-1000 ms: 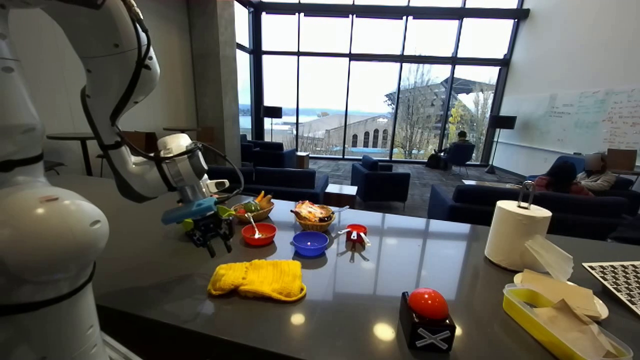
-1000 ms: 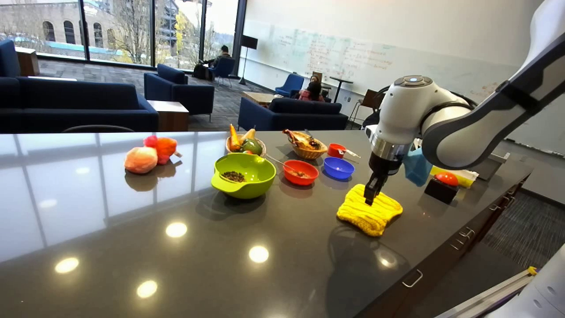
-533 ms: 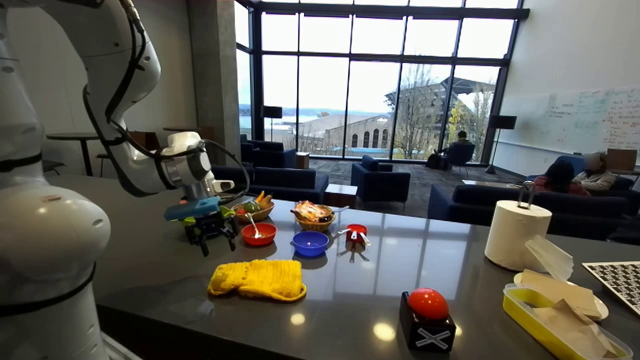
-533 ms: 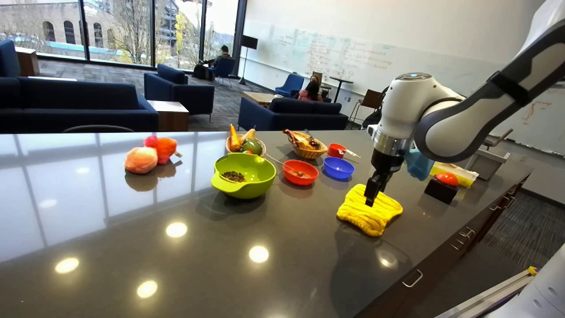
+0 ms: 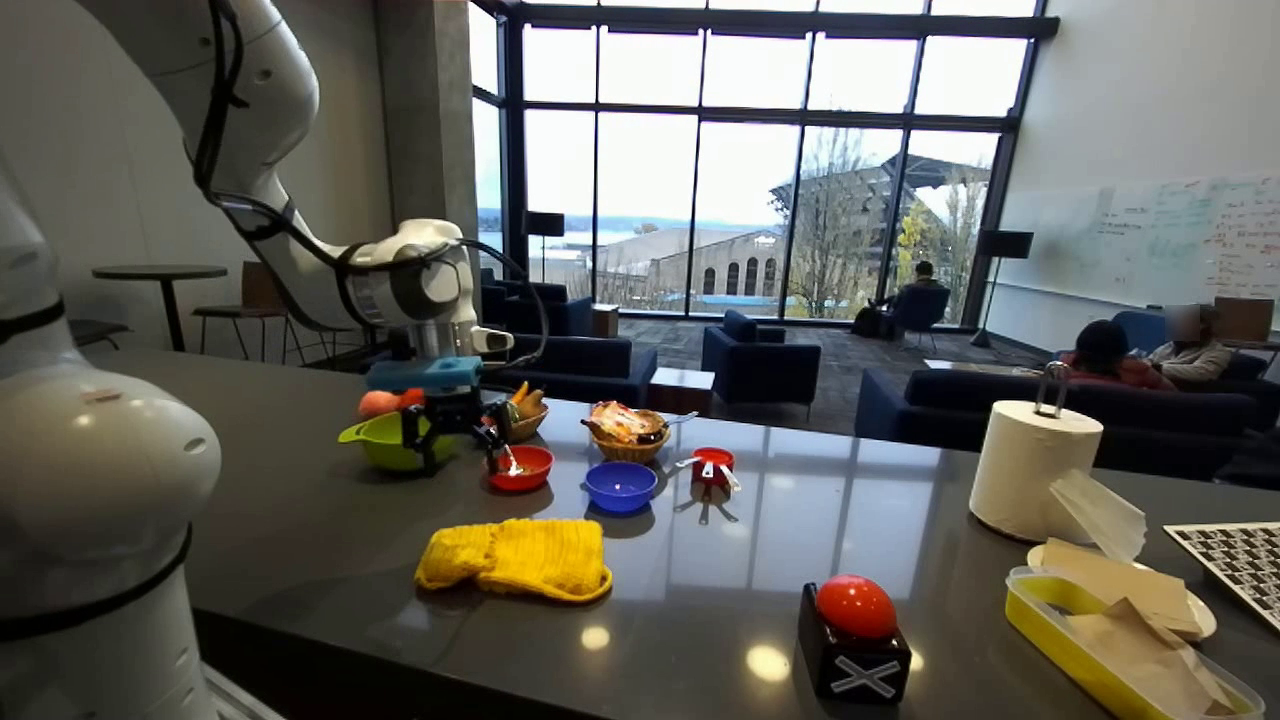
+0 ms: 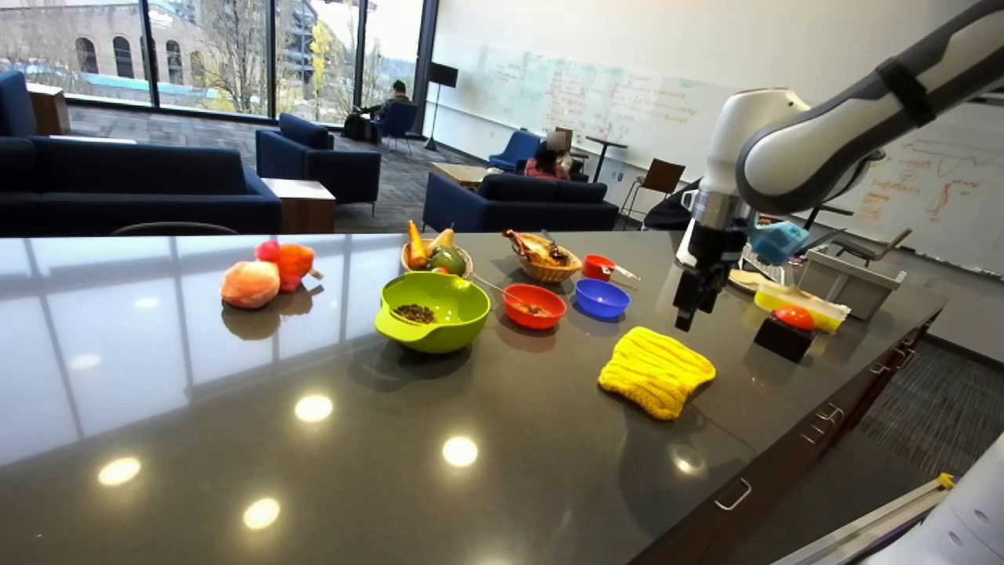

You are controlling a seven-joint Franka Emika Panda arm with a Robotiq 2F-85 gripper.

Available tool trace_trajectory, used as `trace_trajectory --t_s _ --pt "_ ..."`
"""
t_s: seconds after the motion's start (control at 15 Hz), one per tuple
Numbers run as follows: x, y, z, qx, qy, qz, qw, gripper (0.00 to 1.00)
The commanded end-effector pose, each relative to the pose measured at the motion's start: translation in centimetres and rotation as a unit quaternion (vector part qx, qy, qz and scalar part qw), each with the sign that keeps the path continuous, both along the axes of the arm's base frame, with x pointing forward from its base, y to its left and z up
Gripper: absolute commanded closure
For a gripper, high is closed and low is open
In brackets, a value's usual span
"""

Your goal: Flip the yellow cloth.

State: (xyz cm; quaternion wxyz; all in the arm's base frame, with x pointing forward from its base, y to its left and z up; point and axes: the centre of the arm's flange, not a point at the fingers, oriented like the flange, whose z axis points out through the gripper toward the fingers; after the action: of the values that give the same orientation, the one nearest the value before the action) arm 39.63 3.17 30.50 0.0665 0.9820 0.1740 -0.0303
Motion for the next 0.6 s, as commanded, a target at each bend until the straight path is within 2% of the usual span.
trace_trajectory --t_s 0.0,0.27,0.53 --pt "-0.5 -2.2 4.2 0.03 0.028 0.0 0.9992 0.0" --pt "-1.1 -3.8 7.0 0.068 0.064 0.01 0.9956 0.0" --pt "-1.6 -4.7 9.2 0.089 0.082 0.019 0.9925 0.0"
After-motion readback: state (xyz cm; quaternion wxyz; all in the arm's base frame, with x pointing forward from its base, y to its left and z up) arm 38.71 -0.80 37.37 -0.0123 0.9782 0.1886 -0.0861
